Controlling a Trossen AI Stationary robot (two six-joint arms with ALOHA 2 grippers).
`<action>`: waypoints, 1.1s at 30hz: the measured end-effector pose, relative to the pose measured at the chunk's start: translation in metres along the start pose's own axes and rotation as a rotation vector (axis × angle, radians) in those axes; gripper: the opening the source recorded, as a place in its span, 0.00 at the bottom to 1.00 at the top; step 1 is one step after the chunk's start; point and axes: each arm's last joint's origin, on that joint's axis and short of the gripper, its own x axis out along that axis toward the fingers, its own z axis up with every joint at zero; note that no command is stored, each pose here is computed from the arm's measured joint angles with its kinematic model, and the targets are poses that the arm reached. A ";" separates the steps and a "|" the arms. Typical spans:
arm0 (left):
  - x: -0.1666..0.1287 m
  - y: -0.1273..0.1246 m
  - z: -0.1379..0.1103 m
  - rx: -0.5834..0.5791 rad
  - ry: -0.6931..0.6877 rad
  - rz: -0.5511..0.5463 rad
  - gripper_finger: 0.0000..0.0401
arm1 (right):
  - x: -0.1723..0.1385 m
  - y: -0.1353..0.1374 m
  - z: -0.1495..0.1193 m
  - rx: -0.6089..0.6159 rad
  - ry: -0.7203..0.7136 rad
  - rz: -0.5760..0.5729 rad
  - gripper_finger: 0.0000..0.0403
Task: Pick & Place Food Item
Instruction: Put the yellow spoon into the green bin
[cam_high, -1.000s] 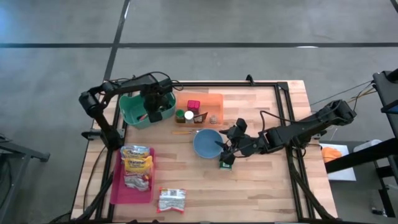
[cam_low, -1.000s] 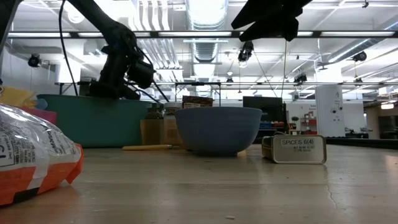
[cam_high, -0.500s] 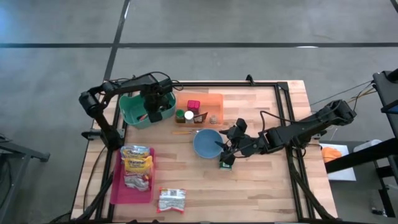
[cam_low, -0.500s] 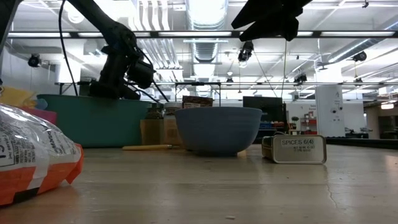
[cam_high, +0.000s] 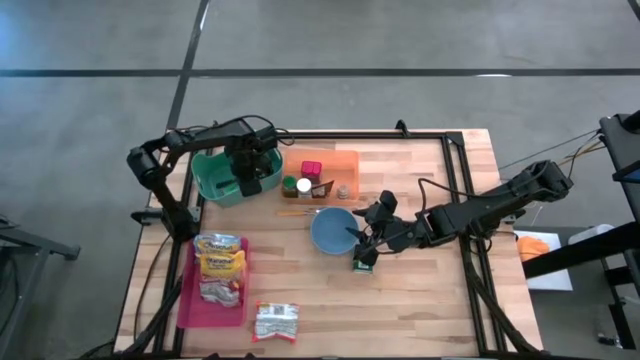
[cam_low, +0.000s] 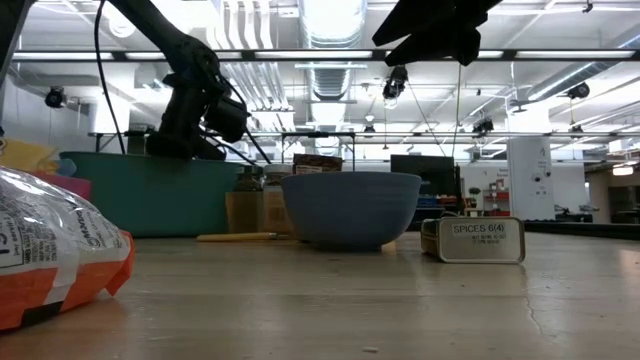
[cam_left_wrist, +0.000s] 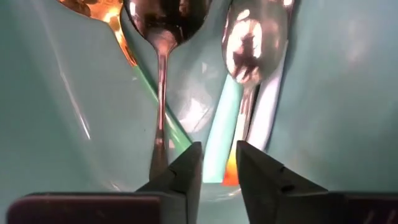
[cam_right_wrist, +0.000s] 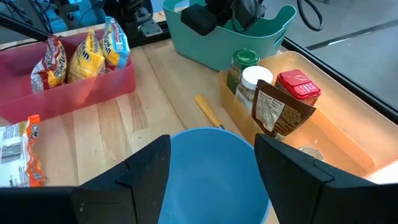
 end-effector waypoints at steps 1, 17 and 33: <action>0.000 0.000 0.000 -0.001 0.001 0.000 0.27 | 0.000 0.000 0.000 0.000 0.000 0.000 0.57; -0.047 -0.002 -0.019 -0.064 0.117 0.056 0.41 | -0.002 0.002 -0.001 -0.030 0.003 0.009 0.57; -0.117 -0.107 -0.066 0.096 -0.421 0.107 0.41 | -0.002 0.003 -0.001 -0.030 -0.005 0.006 0.57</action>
